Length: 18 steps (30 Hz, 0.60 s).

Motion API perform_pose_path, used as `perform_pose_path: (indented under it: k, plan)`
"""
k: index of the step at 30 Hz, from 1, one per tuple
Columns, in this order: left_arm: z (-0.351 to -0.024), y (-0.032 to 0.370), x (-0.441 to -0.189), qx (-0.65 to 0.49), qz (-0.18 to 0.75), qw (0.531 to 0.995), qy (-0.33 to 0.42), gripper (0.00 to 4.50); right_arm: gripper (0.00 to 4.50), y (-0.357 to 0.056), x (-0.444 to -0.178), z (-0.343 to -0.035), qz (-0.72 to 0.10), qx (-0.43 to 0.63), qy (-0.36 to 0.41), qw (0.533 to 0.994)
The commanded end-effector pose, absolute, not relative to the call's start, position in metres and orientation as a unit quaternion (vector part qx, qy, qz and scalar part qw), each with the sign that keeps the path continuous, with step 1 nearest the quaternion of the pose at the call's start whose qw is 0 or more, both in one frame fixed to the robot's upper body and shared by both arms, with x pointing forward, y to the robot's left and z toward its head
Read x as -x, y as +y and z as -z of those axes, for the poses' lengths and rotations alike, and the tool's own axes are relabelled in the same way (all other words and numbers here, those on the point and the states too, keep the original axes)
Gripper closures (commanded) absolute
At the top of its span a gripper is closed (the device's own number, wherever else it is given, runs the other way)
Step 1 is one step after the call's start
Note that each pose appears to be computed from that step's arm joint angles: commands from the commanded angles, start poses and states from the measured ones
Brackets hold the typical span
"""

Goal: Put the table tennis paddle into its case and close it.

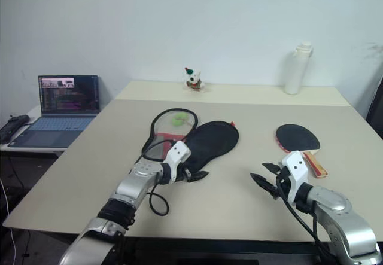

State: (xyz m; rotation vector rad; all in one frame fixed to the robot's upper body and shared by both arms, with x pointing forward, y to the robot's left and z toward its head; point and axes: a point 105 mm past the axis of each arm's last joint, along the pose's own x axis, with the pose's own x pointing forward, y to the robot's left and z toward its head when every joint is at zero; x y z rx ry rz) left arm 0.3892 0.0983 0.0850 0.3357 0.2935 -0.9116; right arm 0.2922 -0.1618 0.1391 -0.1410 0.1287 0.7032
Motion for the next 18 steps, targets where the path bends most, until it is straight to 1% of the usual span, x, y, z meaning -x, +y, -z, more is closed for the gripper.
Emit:
perform_pose_path:
  k: [1, 3, 5, 8, 10, 15, 18]
  plan:
    - [-0.077, 0.105, -0.387, -0.177, 0.445, 0.863, 0.161, 1.32, 1.57, -0.157, -0.29, -0.152, -0.352, 0.076, 0.036, 0.932]
    - [-0.077, 0.106, -0.385, -0.179, 0.45, 0.86, 0.163, 2.12, 1.57, -0.157, -0.29, -0.152, -0.352, 0.075, 0.036, 0.932]
    - [-0.078, 0.107, -0.383, -0.171, 0.453, 0.859, 0.166, 2.76, 1.57, -0.157, -0.29, -0.151, -0.352, 0.075, 0.036, 0.932]
    - [-0.08, 0.101, -0.376, -0.134, 0.461, 0.86, 0.171, 3.87, 1.57, -0.158, -0.29, -0.151, -0.351, 0.076, 0.036, 0.933]
    - [-0.081, 0.096, -0.372, -0.114, 0.466, 0.86, 0.174, 4.47, 1.57, -0.158, -0.29, -0.151, -0.35, 0.076, 0.036, 0.933]
    - [-0.084, 0.075, -0.367, -0.07, 0.46, 0.868, 0.173, 4.47, 1.57, -0.159, -0.29, -0.151, -0.349, 0.078, 0.035, 0.933]
    - [-0.085, 0.059, -0.371, -0.057, 0.45, 0.876, 0.166, 4.47, 1.57, -0.162, -0.29, -0.152, -0.346, 0.08, 0.036, 0.934]
